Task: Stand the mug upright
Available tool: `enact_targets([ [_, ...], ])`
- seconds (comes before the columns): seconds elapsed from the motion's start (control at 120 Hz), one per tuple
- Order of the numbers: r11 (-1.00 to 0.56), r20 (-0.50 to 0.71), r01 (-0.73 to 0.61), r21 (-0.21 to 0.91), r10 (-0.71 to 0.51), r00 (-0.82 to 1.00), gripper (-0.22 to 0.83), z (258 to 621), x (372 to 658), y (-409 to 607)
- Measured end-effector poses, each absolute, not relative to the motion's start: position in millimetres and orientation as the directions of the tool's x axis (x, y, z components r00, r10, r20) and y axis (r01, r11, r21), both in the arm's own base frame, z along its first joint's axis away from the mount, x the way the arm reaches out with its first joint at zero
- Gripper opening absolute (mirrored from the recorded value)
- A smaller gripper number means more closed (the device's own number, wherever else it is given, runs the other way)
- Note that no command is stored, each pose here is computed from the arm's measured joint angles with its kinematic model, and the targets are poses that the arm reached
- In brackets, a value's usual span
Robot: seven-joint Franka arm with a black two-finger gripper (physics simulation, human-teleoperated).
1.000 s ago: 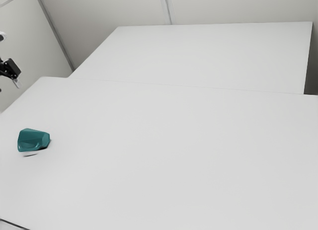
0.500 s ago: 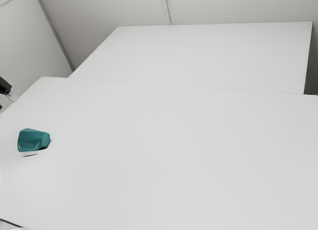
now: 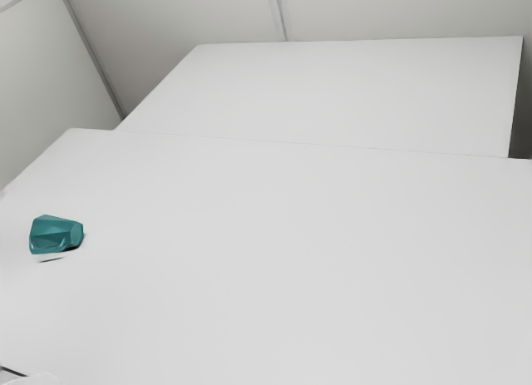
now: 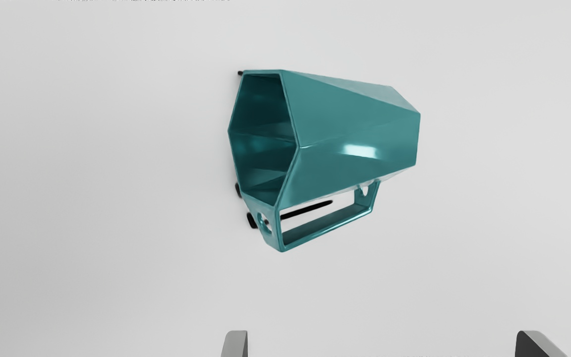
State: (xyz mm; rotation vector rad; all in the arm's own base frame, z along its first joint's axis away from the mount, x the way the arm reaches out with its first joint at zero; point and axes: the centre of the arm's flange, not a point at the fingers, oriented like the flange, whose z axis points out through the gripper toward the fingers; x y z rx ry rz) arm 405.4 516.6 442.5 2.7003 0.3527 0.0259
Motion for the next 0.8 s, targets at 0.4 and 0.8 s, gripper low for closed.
enact_targets([
  [0.4, -0.833, 0.147, 0.133, 0.538, 0.248, 0.958, 0.6, 382.7, 417.1, 545.0],
  [0.8, -0.727, 0.252, 0.046, 0.685, 0.295, 0.922, 0.6, 336.6, 402.4, 539.0],
])
